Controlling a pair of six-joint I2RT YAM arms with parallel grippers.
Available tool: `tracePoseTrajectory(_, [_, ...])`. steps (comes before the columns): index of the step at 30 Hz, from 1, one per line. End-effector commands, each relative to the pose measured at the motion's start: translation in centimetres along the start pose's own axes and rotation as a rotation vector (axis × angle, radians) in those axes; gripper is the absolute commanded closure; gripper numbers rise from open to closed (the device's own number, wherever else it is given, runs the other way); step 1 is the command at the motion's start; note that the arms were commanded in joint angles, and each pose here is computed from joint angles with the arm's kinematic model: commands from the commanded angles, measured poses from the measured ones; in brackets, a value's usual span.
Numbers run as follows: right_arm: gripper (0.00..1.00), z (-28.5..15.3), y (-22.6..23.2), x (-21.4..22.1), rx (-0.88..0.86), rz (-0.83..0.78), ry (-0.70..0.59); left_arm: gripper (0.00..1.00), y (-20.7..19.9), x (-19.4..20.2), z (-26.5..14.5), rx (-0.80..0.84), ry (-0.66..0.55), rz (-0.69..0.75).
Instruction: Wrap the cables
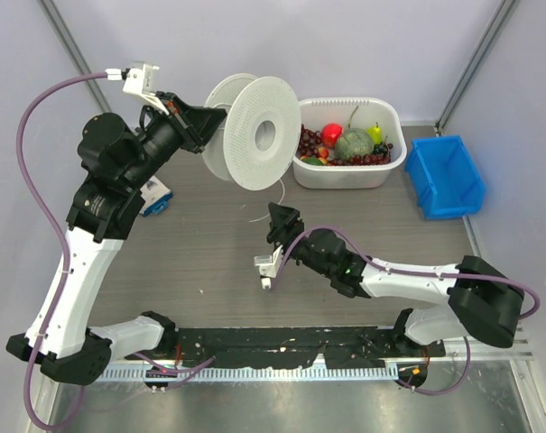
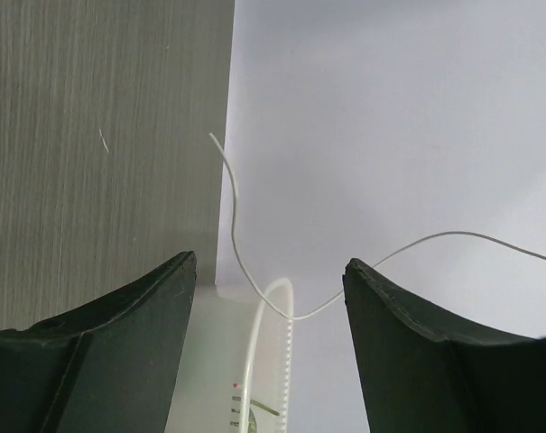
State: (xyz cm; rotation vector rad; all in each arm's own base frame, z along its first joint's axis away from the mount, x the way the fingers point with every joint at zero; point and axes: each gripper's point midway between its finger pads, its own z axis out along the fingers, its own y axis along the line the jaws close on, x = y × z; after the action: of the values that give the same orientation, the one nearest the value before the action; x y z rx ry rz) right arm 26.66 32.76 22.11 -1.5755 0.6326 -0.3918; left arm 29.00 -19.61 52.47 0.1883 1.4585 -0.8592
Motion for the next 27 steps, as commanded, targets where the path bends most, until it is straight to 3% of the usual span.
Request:
tracePoseTrajectory(1, [0.28,1.2,-2.1,-0.3,0.079,-0.069,0.004,1.00,-2.5,-4.5,-1.3,0.077,-0.158,0.006])
tracePoseTrajectory(13, [0.29,4.6,-2.8,-0.1,0.131,-0.086,0.007,1.00,-2.7,-4.0,-1.7,0.089,-0.150,0.000])
tracePoseTrajectory(16, [0.35,5.3,-2.7,0.0,0.127,-0.087,0.007,1.00,-2.7,-3.8,-1.7,0.091,-0.147,-0.005])
tracePoseTrajectory(18, [0.43,5.7,-2.3,0.4,0.116,-0.093,0.014,1.00,-2.6,-3.8,-1.7,0.091,-0.147,-0.003])
tracePoseTrajectory(21, [0.64,5.8,-2.0,0.9,0.107,-0.097,0.020,1.00,-2.5,-3.7,-1.8,0.085,-0.150,0.002])
tracePoseTrajectory(23, [0.84,5.7,-1.6,1.0,0.084,-0.087,0.016,1.00,-2.2,-3.6,-1.6,0.073,-0.151,0.008])
tracePoseTrajectory(24, [0.99,5.5,-0.8,0.9,0.056,-0.078,0.008,1.00,-2.0,-3.6,-1.5,0.067,-0.152,0.010])
tracePoseTrajectory(27, [0.99,4.4,-1.1,-0.2,0.045,-0.056,-0.046,1.00,-1.6,-3.4,-1.3,0.051,-0.152,0.017])
